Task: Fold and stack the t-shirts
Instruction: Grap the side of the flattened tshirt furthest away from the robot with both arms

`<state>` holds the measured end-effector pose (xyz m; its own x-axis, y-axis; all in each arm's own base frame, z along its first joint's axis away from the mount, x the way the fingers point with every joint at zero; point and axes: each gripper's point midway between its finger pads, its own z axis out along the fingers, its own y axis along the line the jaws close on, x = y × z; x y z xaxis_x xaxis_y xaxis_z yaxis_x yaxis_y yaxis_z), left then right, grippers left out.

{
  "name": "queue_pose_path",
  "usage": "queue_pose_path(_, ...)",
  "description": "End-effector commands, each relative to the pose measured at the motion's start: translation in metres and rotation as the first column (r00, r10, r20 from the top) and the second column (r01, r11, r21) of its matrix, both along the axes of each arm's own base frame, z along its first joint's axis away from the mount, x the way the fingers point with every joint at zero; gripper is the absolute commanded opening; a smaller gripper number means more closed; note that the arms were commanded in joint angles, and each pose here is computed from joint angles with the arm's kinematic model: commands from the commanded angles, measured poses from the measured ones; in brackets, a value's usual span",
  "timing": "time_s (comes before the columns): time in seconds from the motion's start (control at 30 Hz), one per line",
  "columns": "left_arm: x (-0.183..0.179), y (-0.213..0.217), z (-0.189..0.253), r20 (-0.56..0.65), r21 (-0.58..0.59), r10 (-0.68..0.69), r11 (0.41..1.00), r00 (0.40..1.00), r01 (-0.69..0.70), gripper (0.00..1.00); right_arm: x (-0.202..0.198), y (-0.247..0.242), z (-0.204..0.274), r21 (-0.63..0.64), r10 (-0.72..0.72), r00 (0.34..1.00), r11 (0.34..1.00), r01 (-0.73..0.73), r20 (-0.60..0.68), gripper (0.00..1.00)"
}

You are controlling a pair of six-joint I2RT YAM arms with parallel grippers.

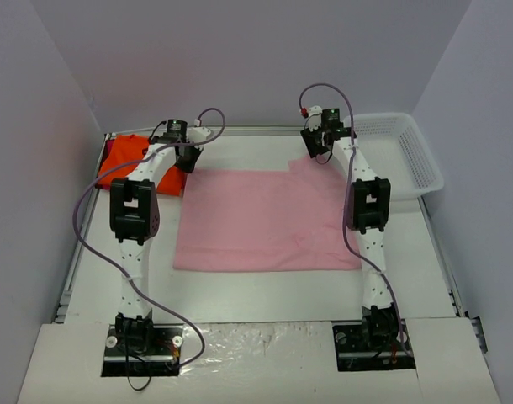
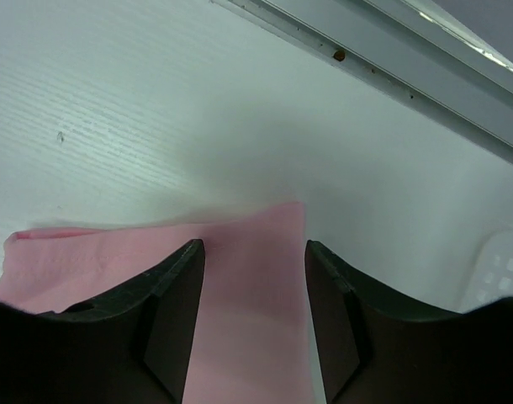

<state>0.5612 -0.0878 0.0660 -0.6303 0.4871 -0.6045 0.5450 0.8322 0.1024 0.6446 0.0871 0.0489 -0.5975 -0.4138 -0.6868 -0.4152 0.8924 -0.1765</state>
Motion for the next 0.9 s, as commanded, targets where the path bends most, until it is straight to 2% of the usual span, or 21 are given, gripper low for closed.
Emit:
queue_pose_path(0.0, 0.003, -0.004, 0.04, 0.082, 0.002, 0.011, 1.0, 0.997, -0.011, 0.02, 0.027, -0.007, 0.022, 0.088, -0.046, 0.995, 0.995, 0.038, 0.093, 0.48)
queue_pose_path(0.13, 0.001, -0.003, 0.036, 0.077, 0.013, 0.009, 1.0, 0.997, -0.01, 0.02, 0.033, -0.012, 0.02, 0.142, -0.054, 0.994, 0.989, 0.04, 0.096, 0.48)
queue_pose_path(0.37, 0.001, -0.004, 0.03, 0.067, 0.014, 0.009, 1.0, 0.998, -0.01, 0.02, 0.025, -0.021, -0.009, 0.227, -0.045, 0.999, 0.973, 0.041, 0.014, 0.5)
queue_pose_path(0.87, 0.001, -0.009, 0.031, 0.067, 0.011, -0.001, 1.0, 0.998, 0.0, 0.02, 0.004, -0.002, -0.027, 0.285, 0.042, 0.997, 0.958, -0.02, -0.072, 0.48)
